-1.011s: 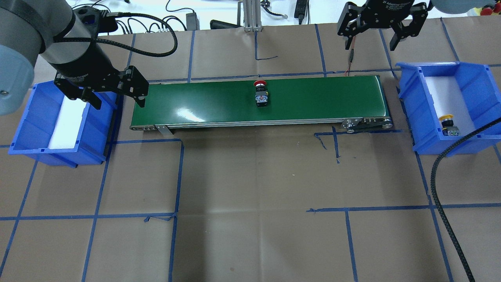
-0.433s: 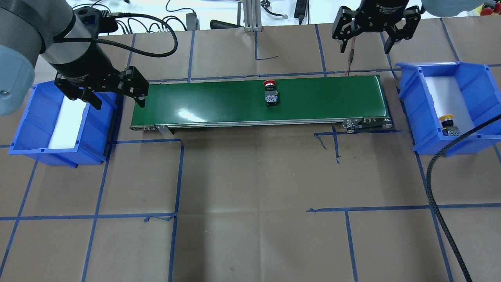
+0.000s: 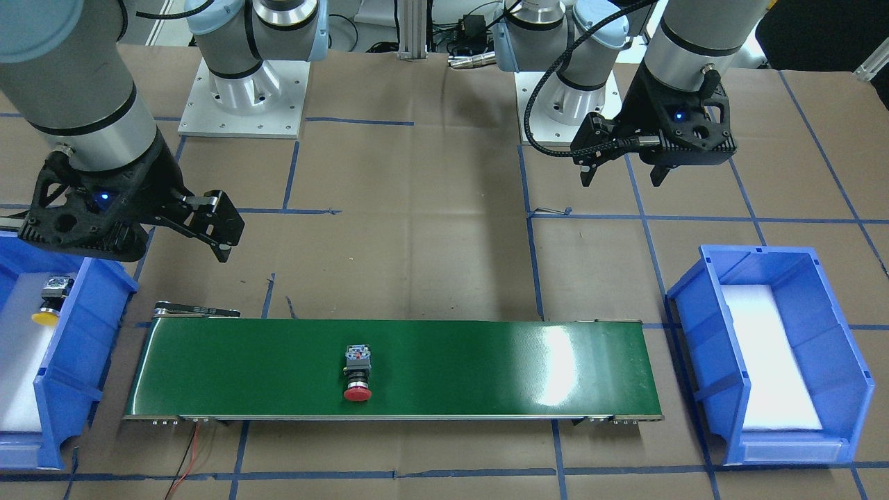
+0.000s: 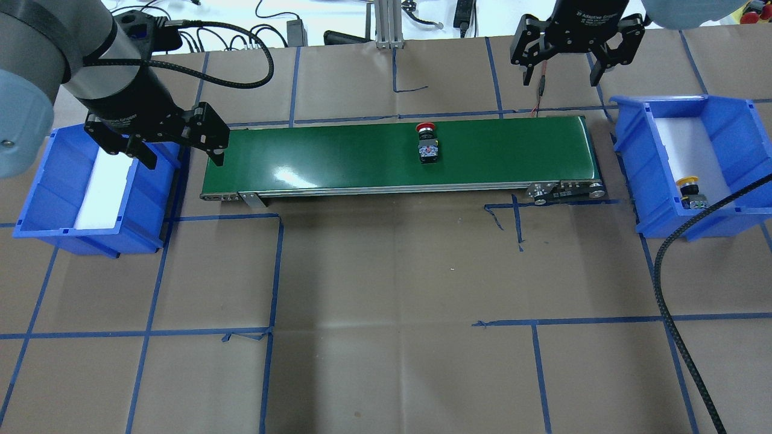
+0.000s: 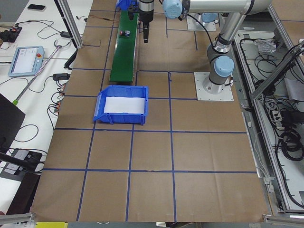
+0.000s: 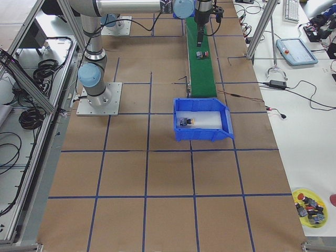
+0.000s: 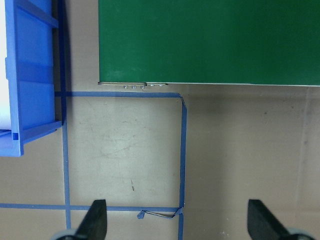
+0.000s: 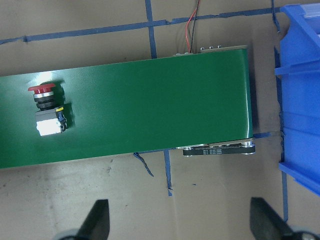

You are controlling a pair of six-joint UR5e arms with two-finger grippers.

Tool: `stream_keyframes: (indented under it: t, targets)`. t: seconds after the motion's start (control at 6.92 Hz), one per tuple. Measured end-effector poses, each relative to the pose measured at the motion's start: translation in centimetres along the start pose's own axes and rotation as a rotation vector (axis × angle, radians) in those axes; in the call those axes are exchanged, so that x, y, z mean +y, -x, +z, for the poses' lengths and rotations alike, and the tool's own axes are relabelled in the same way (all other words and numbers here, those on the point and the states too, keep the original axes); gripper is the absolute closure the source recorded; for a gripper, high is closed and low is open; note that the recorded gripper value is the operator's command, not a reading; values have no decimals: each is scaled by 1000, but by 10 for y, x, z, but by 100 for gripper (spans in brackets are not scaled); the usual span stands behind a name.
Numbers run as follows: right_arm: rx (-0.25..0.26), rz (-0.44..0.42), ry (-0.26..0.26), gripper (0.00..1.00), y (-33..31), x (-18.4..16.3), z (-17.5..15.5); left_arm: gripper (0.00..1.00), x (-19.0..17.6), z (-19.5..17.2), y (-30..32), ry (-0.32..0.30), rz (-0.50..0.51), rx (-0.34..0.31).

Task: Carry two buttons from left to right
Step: 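Move the right gripper back above the conveyor end, then lower the right gripper onto the red button on the belt and grasp it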

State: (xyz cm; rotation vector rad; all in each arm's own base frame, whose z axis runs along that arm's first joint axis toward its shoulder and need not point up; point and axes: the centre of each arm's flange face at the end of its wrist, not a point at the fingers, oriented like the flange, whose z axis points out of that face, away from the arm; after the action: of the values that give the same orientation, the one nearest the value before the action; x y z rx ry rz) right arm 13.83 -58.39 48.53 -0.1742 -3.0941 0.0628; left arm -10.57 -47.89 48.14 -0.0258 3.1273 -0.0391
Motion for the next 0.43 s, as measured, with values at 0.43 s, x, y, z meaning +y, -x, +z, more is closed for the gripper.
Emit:
stream_keyframes:
  t: [0.43]
  targets:
    - [0, -6, 6, 1, 1, -2, 6, 0, 0, 1, 0, 2, 0, 0]
